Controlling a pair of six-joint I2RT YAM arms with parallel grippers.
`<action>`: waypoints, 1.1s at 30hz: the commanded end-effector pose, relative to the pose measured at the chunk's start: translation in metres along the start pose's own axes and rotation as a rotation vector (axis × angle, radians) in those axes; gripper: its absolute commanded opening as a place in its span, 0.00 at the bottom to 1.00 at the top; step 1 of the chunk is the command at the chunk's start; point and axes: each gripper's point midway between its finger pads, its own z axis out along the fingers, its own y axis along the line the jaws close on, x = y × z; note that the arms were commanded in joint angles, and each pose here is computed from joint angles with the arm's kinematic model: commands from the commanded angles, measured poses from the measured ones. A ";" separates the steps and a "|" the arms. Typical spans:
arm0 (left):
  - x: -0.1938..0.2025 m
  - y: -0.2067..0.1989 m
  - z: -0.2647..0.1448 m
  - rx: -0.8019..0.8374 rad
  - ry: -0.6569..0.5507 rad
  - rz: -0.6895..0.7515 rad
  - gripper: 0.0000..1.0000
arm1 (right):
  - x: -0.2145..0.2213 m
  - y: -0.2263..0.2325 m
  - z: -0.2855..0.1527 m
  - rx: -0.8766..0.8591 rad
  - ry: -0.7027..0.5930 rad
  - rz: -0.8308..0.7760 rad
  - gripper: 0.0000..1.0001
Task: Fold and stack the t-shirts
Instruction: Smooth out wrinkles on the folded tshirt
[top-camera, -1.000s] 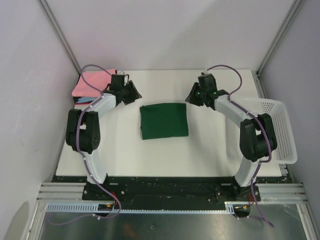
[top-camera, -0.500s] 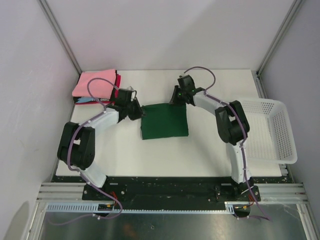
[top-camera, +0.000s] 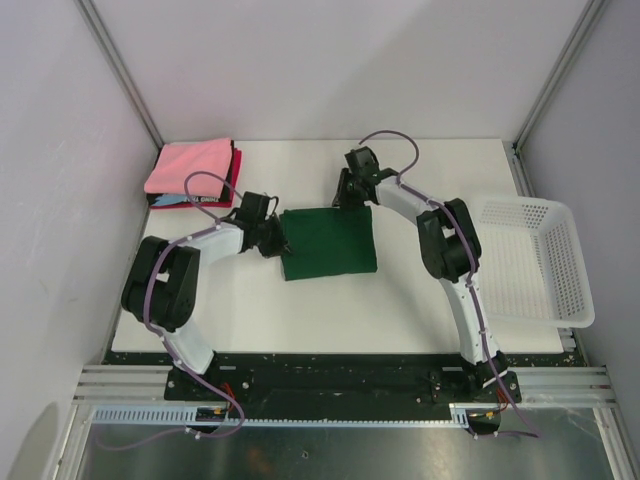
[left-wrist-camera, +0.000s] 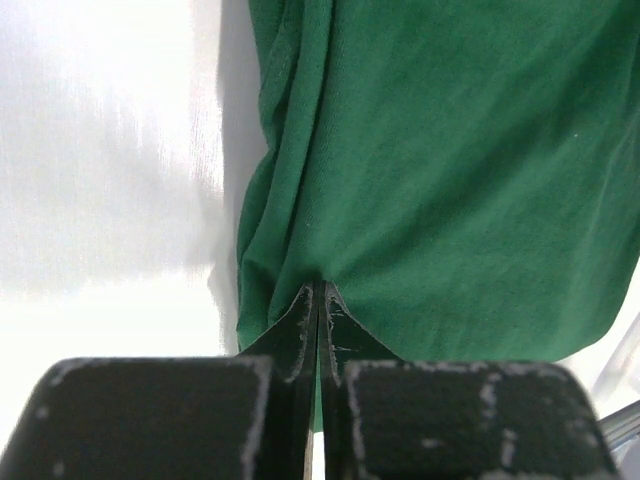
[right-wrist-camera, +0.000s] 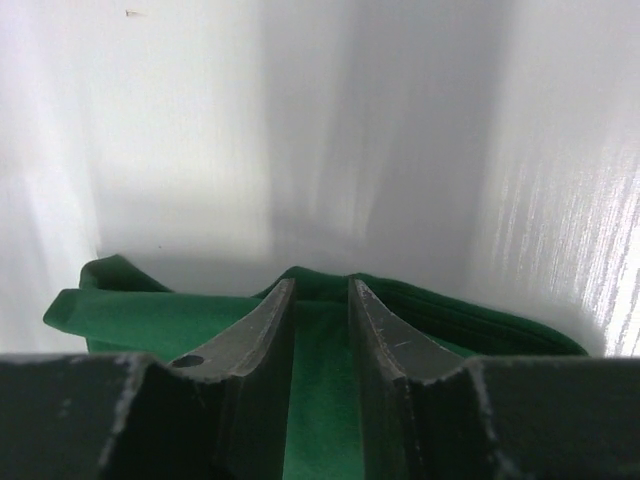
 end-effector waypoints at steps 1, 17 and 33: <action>-0.029 -0.032 -0.021 0.076 -0.088 0.047 0.00 | -0.036 0.016 -0.029 -0.012 -0.079 -0.038 0.34; -0.116 -0.064 0.008 0.091 -0.184 0.072 0.03 | 0.007 0.039 -0.117 -0.055 -0.022 -0.016 0.39; -0.135 -0.005 0.059 -0.051 -0.145 0.046 0.00 | 0.140 -0.040 -0.126 0.085 0.158 0.040 0.40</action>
